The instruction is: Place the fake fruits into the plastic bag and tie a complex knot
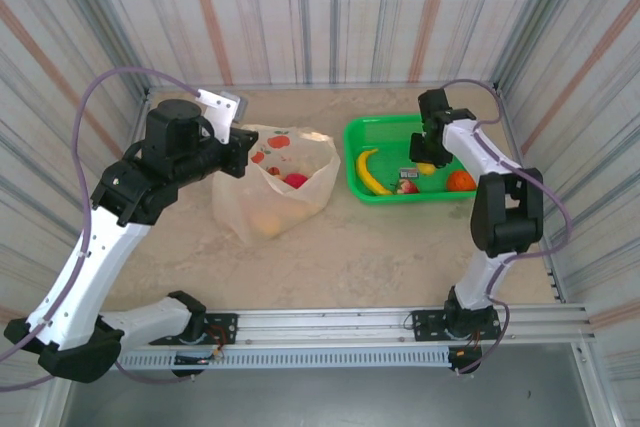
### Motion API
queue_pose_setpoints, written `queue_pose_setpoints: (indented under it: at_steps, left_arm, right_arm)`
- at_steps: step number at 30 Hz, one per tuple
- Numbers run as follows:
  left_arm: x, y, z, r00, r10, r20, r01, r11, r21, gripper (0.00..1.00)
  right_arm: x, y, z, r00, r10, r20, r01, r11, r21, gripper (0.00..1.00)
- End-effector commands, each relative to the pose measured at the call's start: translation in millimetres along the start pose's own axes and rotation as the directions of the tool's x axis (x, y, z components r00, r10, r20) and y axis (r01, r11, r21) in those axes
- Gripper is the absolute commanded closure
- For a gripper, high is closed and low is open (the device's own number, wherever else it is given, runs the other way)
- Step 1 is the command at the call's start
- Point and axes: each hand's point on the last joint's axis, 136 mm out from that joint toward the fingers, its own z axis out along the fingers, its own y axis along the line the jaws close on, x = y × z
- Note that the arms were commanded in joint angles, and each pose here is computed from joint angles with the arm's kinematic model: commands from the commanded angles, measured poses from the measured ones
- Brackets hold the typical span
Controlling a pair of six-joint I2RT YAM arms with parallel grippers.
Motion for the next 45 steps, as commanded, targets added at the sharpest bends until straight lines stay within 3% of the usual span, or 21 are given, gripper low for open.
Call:
queue_pose_setpoints:
  at_steps: [1, 5, 8, 11, 14, 19, 22, 29, 34, 36, 40, 45]
  left_arm:
    - [-7.7, -1.9, -6.3, 0.999, 0.015, 0.034, -0.015, 1.000, 0.002, 0.96]
    - [-5.6, -3.3, -4.6, 1.000, 0.005, 0.025, -0.005, 1.000, 0.012, 0.96]
    - [-3.0, -4.7, -3.2, 1.000, -0.013, 0.018, 0.012, 0.999, 0.033, 0.96]
    - [-2.3, -4.7, -3.4, 1.000, -0.024, 0.017, 0.023, 0.999, 0.043, 0.95]
    - [-2.3, -4.4, -5.0, 0.999, -0.035, 0.017, 0.034, 0.998, 0.048, 0.96]
    - [-2.5, -1.0, -7.6, 0.999, -0.041, 0.021, 0.040, 0.998, 0.039, 0.96]
    - [-3.1, -0.4, -7.8, 0.998, -0.052, 0.022, 0.051, 0.998, 0.043, 0.96]
    - [-5.3, -1.9, -14.0, 0.997, -0.060, 0.038, 0.058, 0.997, 0.056, 0.96]
    - [-6.9, -5.2, -18.7, 0.997, -0.061, 0.053, 0.057, 0.996, 0.074, 0.96]
    - [-8.0, -5.1, -22.4, 0.996, -0.059, 0.062, 0.055, 0.996, 0.072, 0.96]
    - [-10.4, -6.1, -29.8, 0.995, -0.055, 0.080, 0.049, 0.996, 0.073, 0.96]
    - [-11.3, -6.8, -34.6, 0.994, -0.052, 0.094, 0.045, 0.996, 0.074, 0.96]
  right_arm:
    - [-1.1, 17.4, -57.0, 0.994, -0.020, 0.104, 0.025, 0.999, -0.044, 0.58]
    - [-9.3, 58.1, -144.5, 0.951, -0.078, 0.299, 0.135, 0.976, -0.174, 0.58]
    - [-7.6, 100.1, -220.0, 0.881, -0.098, 0.462, 0.266, 0.911, -0.314, 0.58]
    - [3.3, 139.6, -291.7, 0.796, -0.070, 0.601, 0.404, 0.801, -0.442, 0.59]
    - [23.3, 172.3, -347.2, 0.712, -0.056, 0.700, 0.538, 0.684, -0.493, 0.60]
    - [72.8, 218.4, -400.1, 0.604, -0.066, 0.794, 0.724, 0.462, -0.512, 0.60]
    - [94.5, 239.6, -391.4, 0.596, -0.114, 0.795, 0.756, 0.412, -0.508, 0.61]
    - [108.9, 275.1, -319.7, 0.683, -0.157, 0.713, 0.692, 0.452, -0.563, 0.62]
    - [94.9, 302.9, -270.6, 0.693, -0.203, 0.692, 0.661, 0.561, -0.498, 0.60]
    - [88.9, 313.5, -262.3, 0.684, -0.209, 0.698, 0.665, 0.572, -0.481, 0.59]
    - [62.6, 322.2, -240.2, 0.683, -0.199, 0.703, 0.618, 0.670, -0.411, 0.60]
    - [53.0, 336.0, -207.7, 0.708, -0.218, 0.671, 0.591, 0.703, -0.395, 0.60]
